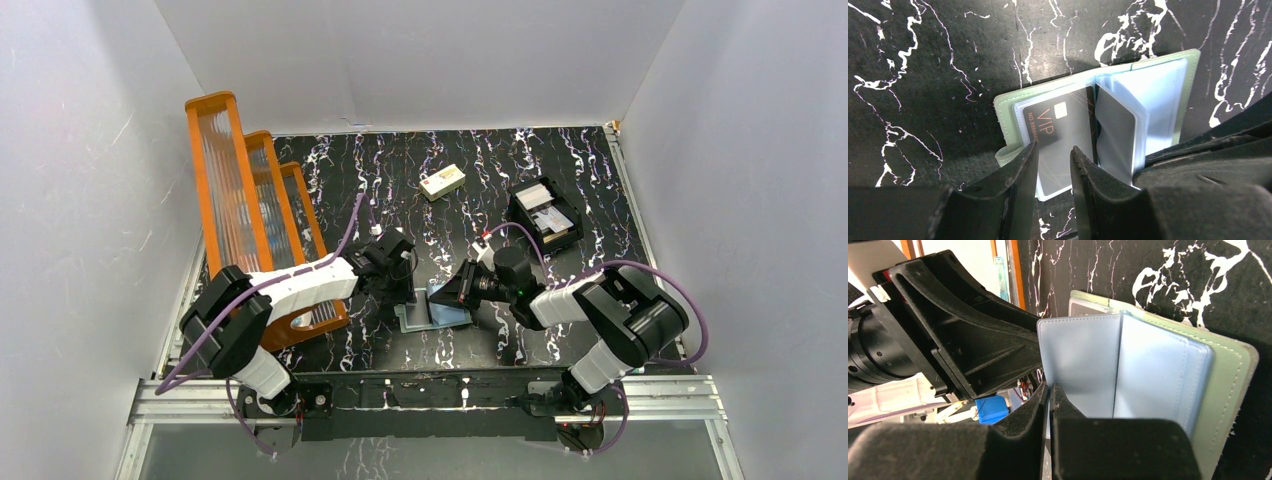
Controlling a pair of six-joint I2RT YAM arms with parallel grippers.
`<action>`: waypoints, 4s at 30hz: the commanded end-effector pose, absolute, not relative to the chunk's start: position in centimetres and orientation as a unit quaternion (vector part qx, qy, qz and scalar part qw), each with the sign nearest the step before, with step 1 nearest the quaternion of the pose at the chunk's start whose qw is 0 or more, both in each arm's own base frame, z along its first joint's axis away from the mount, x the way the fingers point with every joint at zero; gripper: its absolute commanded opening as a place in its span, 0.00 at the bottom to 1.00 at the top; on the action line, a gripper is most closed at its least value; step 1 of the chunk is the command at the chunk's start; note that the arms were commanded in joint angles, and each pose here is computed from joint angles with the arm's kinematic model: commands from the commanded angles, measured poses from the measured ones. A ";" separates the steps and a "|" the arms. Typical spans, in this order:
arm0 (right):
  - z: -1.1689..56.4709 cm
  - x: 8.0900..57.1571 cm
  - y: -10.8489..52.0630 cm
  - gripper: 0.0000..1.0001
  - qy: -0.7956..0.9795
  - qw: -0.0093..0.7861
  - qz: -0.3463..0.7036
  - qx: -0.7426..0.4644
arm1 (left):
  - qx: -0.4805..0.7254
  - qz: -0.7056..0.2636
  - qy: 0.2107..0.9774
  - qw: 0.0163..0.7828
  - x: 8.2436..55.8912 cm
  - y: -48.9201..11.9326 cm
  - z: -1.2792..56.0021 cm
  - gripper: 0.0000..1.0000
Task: Put the credit cards into the card holder
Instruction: Turn over the card slot in the card holder.
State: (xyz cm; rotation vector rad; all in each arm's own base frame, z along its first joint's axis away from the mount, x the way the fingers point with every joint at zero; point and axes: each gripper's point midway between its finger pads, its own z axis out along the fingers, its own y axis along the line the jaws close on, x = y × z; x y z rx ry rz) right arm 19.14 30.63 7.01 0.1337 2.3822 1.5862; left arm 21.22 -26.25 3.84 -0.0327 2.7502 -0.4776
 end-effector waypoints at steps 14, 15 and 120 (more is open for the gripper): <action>8.0 19.1 31.3 0.10 0.803 0.141 0.578 0.034 | -0.014 -0.206 0.952 0.225 23.1 -27.6 9.0 0.32; 8.0 19.1 31.3 0.07 0.802 0.142 0.579 0.036 | -0.014 -0.212 0.951 0.227 23.3 -27.8 9.2 0.32; 8.9 18.7 27.0 0.61 0.810 0.191 0.486 0.268 | 0.004 -0.176 0.957 0.230 24.3 -27.4 7.3 0.29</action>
